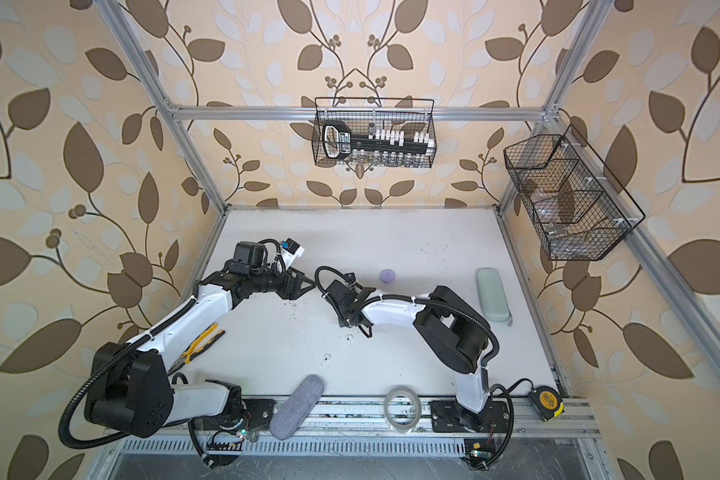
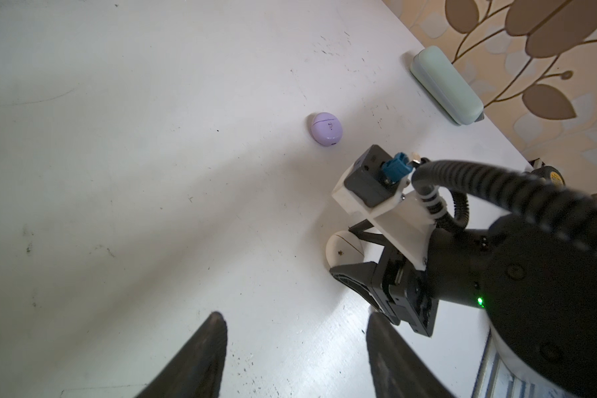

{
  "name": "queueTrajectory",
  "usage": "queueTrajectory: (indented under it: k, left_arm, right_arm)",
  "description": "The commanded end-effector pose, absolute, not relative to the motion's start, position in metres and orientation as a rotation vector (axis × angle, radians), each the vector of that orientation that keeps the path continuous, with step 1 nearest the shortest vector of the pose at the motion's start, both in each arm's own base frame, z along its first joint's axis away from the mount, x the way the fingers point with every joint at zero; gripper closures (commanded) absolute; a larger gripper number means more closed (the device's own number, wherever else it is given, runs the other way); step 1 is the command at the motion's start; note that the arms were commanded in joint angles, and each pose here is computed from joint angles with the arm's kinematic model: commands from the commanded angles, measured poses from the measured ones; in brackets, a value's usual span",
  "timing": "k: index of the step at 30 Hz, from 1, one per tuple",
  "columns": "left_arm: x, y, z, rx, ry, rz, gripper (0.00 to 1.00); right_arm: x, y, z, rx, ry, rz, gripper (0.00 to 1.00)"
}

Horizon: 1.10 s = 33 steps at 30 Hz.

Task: Insert the wireless bluetooth earbuds into the charging case
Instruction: 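Lower the right gripper around the small white round case and close it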

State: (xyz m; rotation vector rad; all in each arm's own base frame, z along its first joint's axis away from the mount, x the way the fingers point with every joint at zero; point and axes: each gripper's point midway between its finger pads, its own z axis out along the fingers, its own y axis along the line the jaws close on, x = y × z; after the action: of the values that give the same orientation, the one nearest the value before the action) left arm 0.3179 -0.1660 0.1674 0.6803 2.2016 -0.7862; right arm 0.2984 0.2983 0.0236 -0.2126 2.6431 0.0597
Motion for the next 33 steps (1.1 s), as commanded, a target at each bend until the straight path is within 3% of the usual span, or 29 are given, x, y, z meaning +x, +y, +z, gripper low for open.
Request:
queueTrajectory:
  k: [1, 14, 33]
  left_arm:
    - [0.319, -0.165, 0.179, 0.673, 2.158, -0.797, 0.34]
    - [0.319, -0.164, 0.178, 0.669, 2.159, -0.798, 0.34]
    - [0.320, -0.163, 0.179, 0.662, 2.161, -0.798, 0.34]
  right_arm:
    - [0.302, 0.298, 0.026, -0.185, 2.637, 0.027, 0.41]
    - [0.298, 0.303, 0.019, -0.189, 2.658, 0.018, 0.46]
    - [0.300, 0.310, 0.015, -0.218, 2.662, 0.001, 0.45]
